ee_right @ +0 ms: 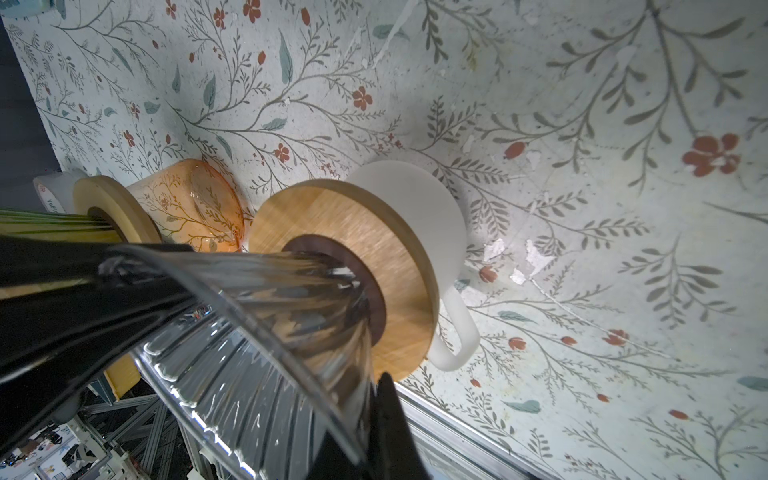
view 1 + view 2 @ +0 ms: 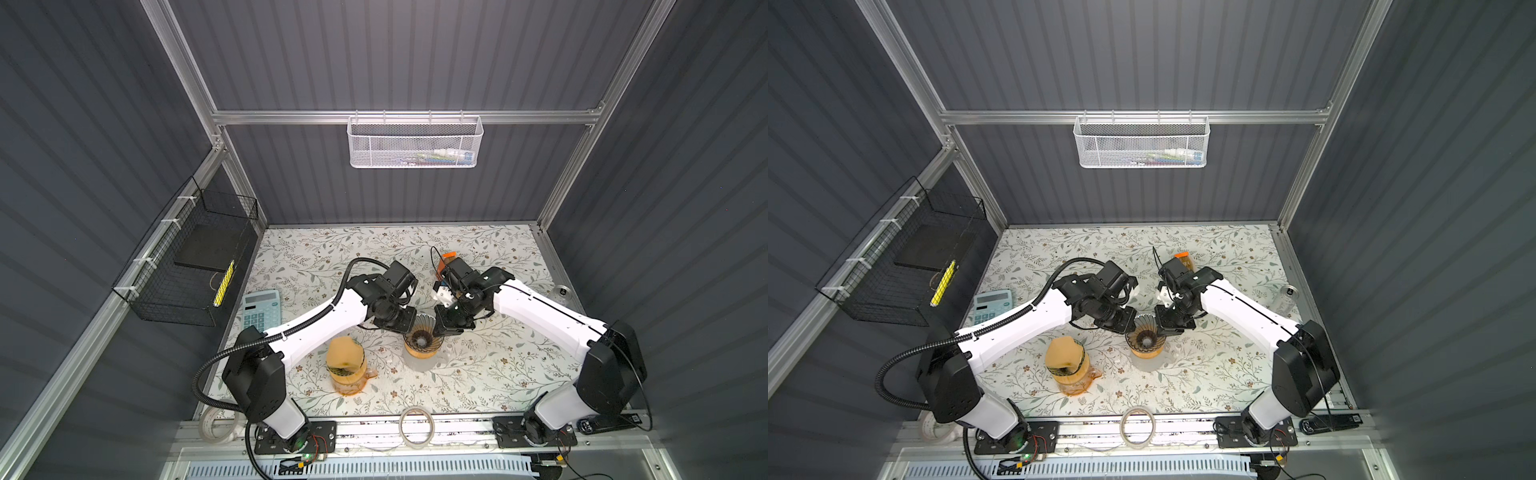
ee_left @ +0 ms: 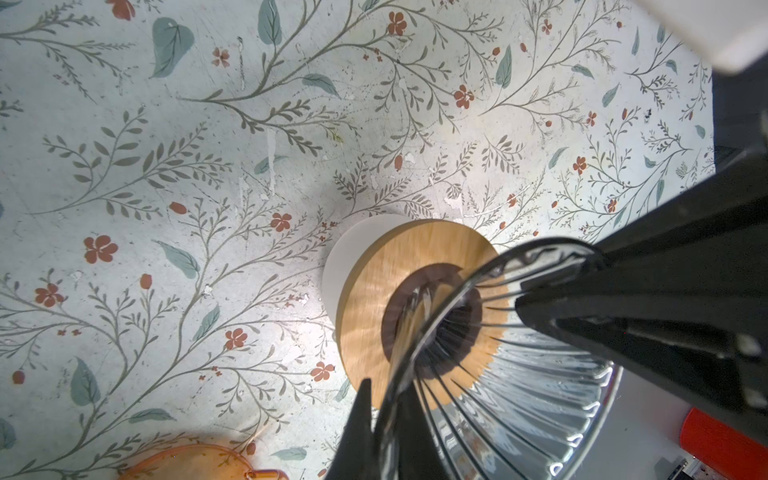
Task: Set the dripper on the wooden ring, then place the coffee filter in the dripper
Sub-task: 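Lower the glass dripper into the wooden ring opening with both grippers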
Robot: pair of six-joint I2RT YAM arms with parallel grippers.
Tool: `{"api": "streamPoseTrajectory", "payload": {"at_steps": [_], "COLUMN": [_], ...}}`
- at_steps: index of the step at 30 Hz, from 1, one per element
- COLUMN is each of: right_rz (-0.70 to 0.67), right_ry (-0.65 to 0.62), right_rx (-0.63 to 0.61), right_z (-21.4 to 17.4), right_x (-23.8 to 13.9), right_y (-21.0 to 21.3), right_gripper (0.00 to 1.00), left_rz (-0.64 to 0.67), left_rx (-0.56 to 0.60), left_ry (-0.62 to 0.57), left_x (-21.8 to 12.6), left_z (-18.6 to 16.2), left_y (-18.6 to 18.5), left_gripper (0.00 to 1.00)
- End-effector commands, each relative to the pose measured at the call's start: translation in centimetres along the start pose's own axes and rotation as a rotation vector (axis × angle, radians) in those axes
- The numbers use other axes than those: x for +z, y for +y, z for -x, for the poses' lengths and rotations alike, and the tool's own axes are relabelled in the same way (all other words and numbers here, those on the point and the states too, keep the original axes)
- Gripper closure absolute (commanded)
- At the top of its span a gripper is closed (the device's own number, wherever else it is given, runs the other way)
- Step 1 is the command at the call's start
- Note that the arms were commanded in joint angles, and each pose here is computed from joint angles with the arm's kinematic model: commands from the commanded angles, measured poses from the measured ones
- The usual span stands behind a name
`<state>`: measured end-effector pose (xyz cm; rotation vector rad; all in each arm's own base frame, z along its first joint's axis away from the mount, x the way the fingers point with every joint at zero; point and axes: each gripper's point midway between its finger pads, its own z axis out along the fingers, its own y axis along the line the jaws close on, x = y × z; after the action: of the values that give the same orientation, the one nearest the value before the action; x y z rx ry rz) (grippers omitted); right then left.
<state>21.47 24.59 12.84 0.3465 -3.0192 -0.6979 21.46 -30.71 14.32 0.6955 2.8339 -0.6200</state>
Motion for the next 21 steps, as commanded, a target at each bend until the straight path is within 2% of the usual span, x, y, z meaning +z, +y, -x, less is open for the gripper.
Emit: {"api": "streamPoseTrajectory", "payload": {"at_steps": [1,15,21], "right_rz": [-0.136,-0.090,-0.077], "right_ry": [-0.035,-0.095,-0.110], "right_rx": [-0.048,-0.076,-0.081], "right_z": [2.0,2.8,3.0], "right_x": [5.0,1.9,1.3], "right_y": [-2.7,-0.7,-0.1], "right_gripper": [1.00,0.96,0.93], "left_rz": [0.065,0.093,0.102], "left_rx": [0.055,0.087,0.087], "left_ry": [0.231,0.162,0.144], "left_x": [4.9,2.1,1.6], "left_z": [-4.9,-2.7,-2.5], "left_y": [1.1,0.3,0.3], "left_gripper": [1.00,1.00,0.95]}}
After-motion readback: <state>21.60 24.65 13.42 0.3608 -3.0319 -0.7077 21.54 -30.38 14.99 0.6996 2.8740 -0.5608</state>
